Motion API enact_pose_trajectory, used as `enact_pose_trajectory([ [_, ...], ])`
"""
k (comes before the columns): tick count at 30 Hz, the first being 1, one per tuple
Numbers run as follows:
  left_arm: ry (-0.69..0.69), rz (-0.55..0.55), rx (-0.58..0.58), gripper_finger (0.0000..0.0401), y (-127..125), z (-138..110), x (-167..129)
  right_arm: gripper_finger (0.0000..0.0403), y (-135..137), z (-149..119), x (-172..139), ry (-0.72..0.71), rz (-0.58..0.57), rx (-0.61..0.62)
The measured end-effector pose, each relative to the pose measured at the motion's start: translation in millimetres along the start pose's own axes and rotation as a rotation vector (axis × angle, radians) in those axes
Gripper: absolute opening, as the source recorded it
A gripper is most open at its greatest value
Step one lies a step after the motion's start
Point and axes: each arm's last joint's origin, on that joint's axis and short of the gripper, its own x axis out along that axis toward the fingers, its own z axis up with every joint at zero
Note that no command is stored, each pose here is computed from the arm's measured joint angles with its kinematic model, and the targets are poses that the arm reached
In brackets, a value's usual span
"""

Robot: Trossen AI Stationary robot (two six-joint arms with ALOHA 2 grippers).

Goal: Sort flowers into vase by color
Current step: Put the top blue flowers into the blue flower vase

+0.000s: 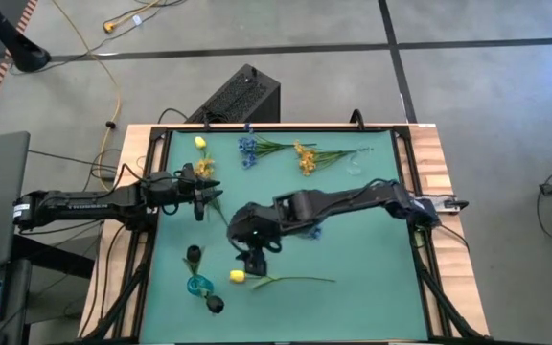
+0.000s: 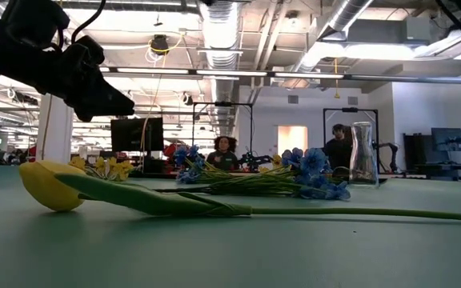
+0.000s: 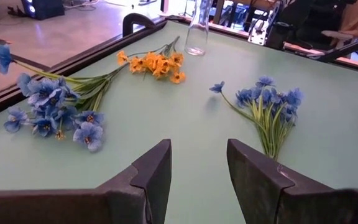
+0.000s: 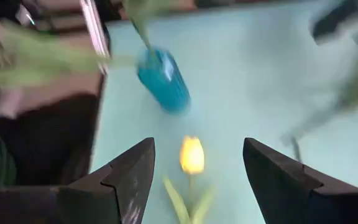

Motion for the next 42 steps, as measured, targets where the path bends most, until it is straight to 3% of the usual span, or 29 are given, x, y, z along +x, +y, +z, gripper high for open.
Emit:
enact_pose_trajectory([
  [14, -0.003, 0.002, 0.000, 0.0143, 0.1, 0.2, 0.0, 0.0271, -22.2, -23.4, -92.5, 0.243, -0.299, -0.117],
  [25, -0.018, 0.026, 0.010, 0.0143, 0.6, 1.4, 0.0, 0.0271, -30.9, -49.8, -86.3, 0.409, -0.275, -0.259],
  [28, -0.020, 0.027, 0.019, 0.0143, 0.6, 1.6, 0.0, 0.0271, -46.3, -61.5, -91.8, 0.361, -0.229, -0.262],
  [32, -0.025, 0.047, 0.023, 0.0143, 1.2, 1.8, 0.0, 0.0271, -76.1, -85.9, -106.0, 0.193, -0.176, -0.222],
  [37, -0.028, 0.073, 0.019, 0.0143, 2.0, 1.8, -0.1, 0.0271, -115.9, -135.2, -113.2, -0.014, -0.221, -0.164],
  [42, -0.040, 0.093, 0.023, 0.0143, 2.4, 2.8, -0.1, 0.0271, -146.7, -182.4, -100.7, -0.166, -0.280, -0.123],
])
